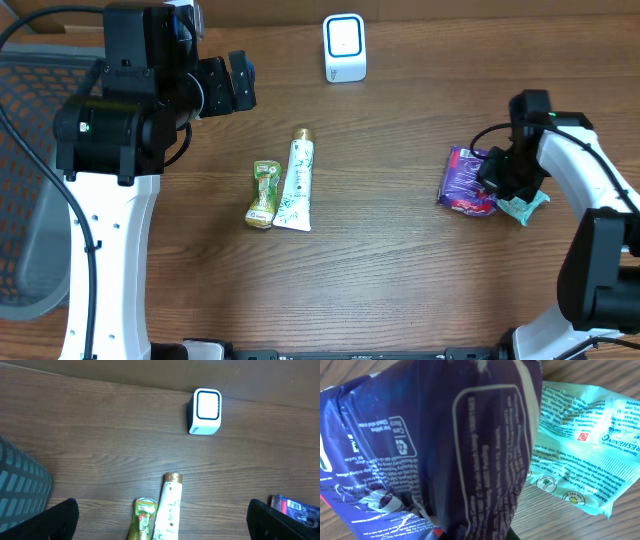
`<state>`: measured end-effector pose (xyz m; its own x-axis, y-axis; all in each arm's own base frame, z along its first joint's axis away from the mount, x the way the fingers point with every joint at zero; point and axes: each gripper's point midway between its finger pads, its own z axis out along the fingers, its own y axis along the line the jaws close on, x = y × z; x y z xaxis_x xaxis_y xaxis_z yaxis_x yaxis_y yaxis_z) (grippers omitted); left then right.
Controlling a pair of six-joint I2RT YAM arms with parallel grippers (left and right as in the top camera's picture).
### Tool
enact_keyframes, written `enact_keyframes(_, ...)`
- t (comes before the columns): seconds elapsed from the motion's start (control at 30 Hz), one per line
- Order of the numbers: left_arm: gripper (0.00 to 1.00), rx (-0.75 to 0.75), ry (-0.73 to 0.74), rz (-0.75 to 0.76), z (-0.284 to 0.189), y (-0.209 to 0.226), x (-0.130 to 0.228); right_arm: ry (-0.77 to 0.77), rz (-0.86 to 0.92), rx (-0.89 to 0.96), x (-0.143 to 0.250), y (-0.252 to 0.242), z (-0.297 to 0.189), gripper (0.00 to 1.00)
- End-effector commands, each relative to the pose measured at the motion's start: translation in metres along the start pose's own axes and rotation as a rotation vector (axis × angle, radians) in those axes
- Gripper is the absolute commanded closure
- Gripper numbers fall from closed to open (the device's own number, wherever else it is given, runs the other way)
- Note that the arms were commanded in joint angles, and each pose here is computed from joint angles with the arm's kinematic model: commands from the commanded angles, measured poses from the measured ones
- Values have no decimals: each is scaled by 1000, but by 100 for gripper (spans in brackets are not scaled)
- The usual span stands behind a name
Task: Scan the item barcode
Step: 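Move right gripper to the white tube and grasp it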
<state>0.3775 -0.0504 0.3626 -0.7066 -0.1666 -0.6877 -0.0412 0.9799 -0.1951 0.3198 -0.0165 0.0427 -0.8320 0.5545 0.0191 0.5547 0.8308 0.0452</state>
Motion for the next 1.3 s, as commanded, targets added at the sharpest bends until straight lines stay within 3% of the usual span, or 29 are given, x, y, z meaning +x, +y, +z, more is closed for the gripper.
enact_keyframes(0.0, 0, -4, -5, 17, 1, 0, -2, -55, 78, 120, -15, -41, 8, 96)
enact_keyframes(0.23, 0, -4, -5, 17, 1, 0, -2, -124, 199, 148, -41, -76, 4, 94)
enact_keyframes(0.3, 0, -4, -5, 17, 1, 0, -2, -124, 212, 148, -43, -82, 4, 60)
enact_keyframes(0.37, 0, -4, -5, 17, 1, 0, -2, -122, 187, 146, -46, -84, -1, 34)
enact_keyframes(0.47, 0, -4, -4, 17, 1, 0, -2, -117, 148, 132, -51, -79, -20, 34)
enact_keyframes(0.57, 0, -4, -5, 17, 1, 0, -2, -128, 42, 8, -58, -31, -92, 25)
enact_keyframes(0.7, 0, -4, -5, 17, 1, 0, -2, -141, -137, -151, -45, 34, -125, 20)
enact_keyframes(0.93, 1, -4, -5, 17, 1, 0, -2, -115, -363, -317, 17, 147, -117, 21)
enact_keyframes(1.17, 0, -4, -5, 17, 1, 0, -2, -147, -463, -461, 106, 251, -82, 40)
enact_keyframes(1.27, 0, -4, -5, 17, 1, 0, -2, -148, -511, -519, 138, 277, -65, 42)
